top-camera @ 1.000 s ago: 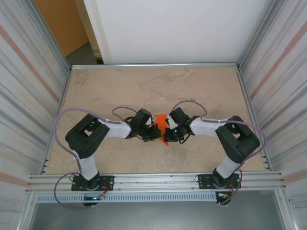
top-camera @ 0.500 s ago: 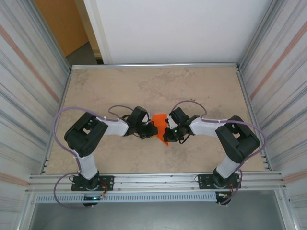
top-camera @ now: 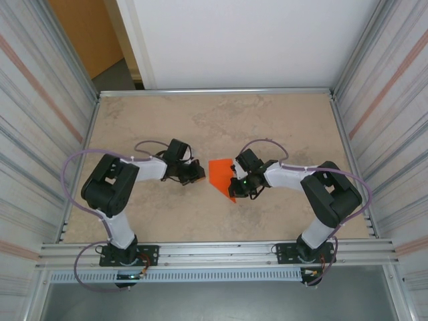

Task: Fold a paper plane with a square sheet of paper (pick it up from the middle)
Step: Third fold the triangle at the center of the table.

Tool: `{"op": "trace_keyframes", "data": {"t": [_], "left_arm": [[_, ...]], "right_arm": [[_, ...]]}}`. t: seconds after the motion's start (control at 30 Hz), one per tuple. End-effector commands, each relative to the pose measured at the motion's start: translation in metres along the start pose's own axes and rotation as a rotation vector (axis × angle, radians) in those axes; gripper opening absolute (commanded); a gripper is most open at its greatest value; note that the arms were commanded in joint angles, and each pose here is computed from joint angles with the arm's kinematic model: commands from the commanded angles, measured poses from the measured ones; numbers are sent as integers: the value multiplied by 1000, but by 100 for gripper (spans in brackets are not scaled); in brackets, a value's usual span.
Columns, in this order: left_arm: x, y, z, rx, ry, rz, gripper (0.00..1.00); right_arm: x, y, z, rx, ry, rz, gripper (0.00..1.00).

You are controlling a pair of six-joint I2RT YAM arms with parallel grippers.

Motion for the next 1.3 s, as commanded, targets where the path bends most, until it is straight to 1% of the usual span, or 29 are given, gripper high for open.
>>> {"op": "trace_keyframes", "data": {"t": [0.0,0.07,0.13,0.2,0.23,0.27,0.33,0.4,0.47,0.6,0.77,0.9,1.03,1.27], "left_arm": [[-12,12,-24,-60,15,12,12],[-18,12,-31,-91,-8,-2,16],[-20,8,-36,-108,-31,-30,25],[-25,4,-40,-131,-65,-48,34],[-26,1,-40,-136,-79,-58,39],[-28,-2,-40,-134,-91,-63,44],[-31,-7,-39,-121,-107,-67,52],[-34,-11,-38,-107,-117,-61,55],[-35,-14,-35,-89,-125,-56,57],[-37,-18,-25,-57,-153,-55,59],[-40,-22,-15,-46,-163,-52,60],[-42,-25,-11,-50,-154,-59,61],[-44,-29,-4,-28,-151,-72,60],[-40,-37,0,-14,-137,-118,59]], "right_arm": [[17,16,-20,-72,30,36,2],[34,24,-34,-133,106,24,9],[42,26,-46,-186,147,18,16],[42,26,-55,-243,151,27,24],[37,27,-59,-270,131,67,30],[33,26,-61,-283,119,96,34],[29,24,-59,-291,117,129,38],[32,20,-56,-289,143,128,38],[35,17,-50,-278,137,117,38],[44,14,-37,-227,126,72,33],[34,20,-25,-201,67,81,31],[24,25,-17,-186,49,104,27],[17,28,-8,-166,39,123,24],[3,24,1,-131,4,156,22]]}}
Point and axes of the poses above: each hand's point on the last joint's axis, 136 mm out from that joint toward the fingers, its own z axis out along the fingers, its own x axis along the line the jaws close on, y = z × x, the point moved 3 cm from there along -z, back along the fingers, and after that the axes turned 15 degrees about z, right-handed, at the moved point
